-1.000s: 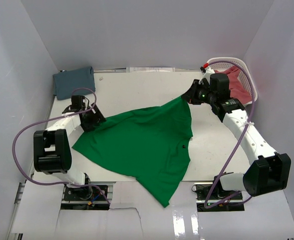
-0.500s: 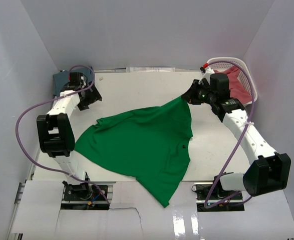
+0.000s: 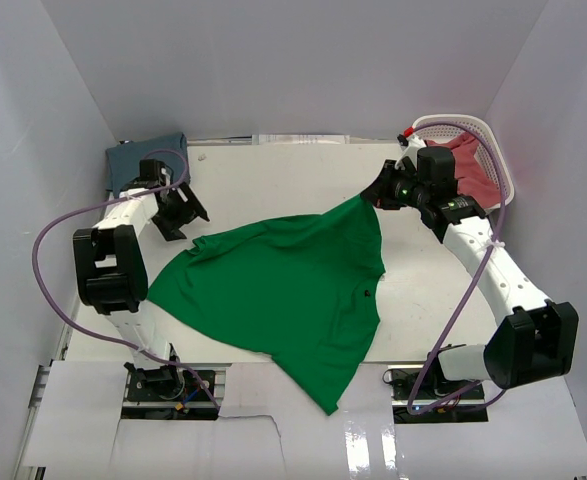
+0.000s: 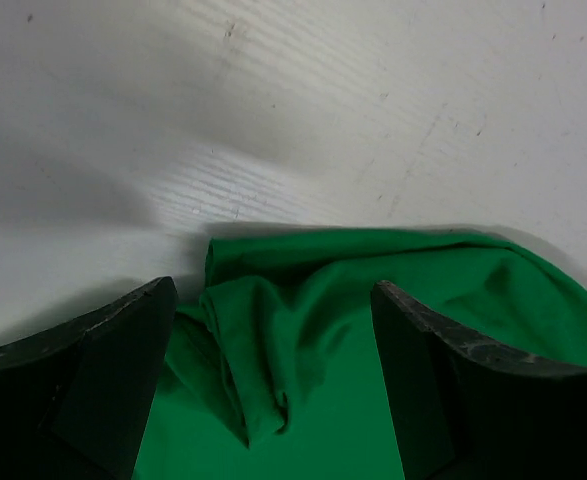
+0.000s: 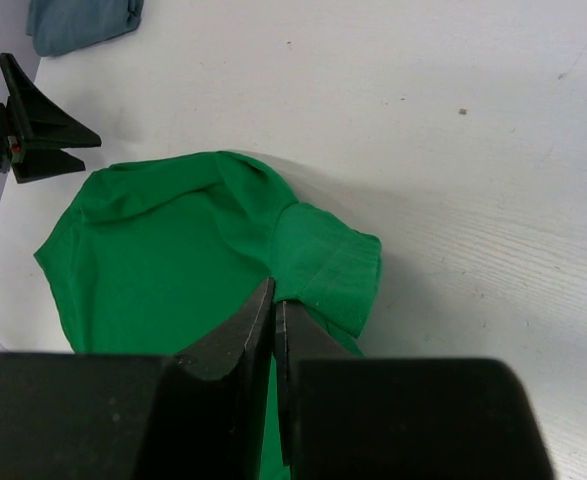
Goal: Fold and stack the t-shirts
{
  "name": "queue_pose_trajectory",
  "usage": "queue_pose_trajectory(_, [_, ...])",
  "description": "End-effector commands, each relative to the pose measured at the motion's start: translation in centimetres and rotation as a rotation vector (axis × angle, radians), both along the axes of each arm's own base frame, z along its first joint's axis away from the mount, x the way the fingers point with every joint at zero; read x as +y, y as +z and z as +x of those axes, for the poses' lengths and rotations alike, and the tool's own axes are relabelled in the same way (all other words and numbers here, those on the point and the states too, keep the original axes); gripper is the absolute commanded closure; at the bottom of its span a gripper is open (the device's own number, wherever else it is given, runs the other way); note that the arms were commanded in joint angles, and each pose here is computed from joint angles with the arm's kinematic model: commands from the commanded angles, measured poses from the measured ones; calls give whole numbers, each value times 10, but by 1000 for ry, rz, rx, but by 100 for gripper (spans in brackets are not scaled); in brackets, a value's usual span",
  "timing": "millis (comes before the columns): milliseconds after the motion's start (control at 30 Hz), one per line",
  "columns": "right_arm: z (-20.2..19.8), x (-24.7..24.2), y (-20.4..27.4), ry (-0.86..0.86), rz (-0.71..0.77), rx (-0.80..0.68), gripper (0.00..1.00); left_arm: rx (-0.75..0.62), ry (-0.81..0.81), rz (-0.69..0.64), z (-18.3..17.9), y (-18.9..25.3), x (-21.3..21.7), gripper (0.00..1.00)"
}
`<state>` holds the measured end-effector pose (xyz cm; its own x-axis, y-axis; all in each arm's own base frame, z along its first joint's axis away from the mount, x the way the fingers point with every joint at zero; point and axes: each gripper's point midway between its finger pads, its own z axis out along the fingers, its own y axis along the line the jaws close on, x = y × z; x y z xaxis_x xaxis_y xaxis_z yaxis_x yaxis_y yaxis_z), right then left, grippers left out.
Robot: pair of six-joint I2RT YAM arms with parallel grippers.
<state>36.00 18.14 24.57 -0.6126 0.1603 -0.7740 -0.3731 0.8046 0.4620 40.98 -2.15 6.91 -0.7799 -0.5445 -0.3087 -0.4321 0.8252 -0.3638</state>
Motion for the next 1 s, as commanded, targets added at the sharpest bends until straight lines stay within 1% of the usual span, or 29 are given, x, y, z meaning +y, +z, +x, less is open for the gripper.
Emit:
queue_pose_trajectory(0, [5,3,16,22,10,-54,92,-81,-7,-76,-4,37,-11,11])
queue_pose_trajectory(167, [5,3,12,23,11,-48,92,-75,-6,-99,-10,28,-15,12])
queue_pose_trajectory(300, [5,3,11,22,11,-44,92,-40,-26,-166,-13,13,-26,22])
queue_pose_trajectory(333, [5,3,12,22,11,-46,92,-25,-23,-180,-15,8,-28,22])
queue_pose_trajectory(367, [6,3,13,19,12,-47,92,-11,-20,-182,-19,2,-29,22])
queue_pose_trajectory(533, [6,3,13,19,12,-47,92,-23,-5,-149,-21,0,-23,23])
queue_pose_trajectory(633, [7,4,11,23,12,-42,92,-20,-7,-151,-20,0,-24,28])
queue_pose_trajectory(767, [7,5,11,25,14,-39,92,-21,-12,-160,-17,-3,-25,52])
queue_pose_trajectory(800, [7,5,10,25,14,-39,92,-21,-15,-163,-16,-5,-25,71])
queue_pose_trajectory(867, [7,4,9,24,13,-36,92,-22,-19,-183,-15,-6,-29,88])
queue_pose_trajectory(967, [7,4,10,21,12,-37,92,-43,-18,-233,-9,-3,-35,97])
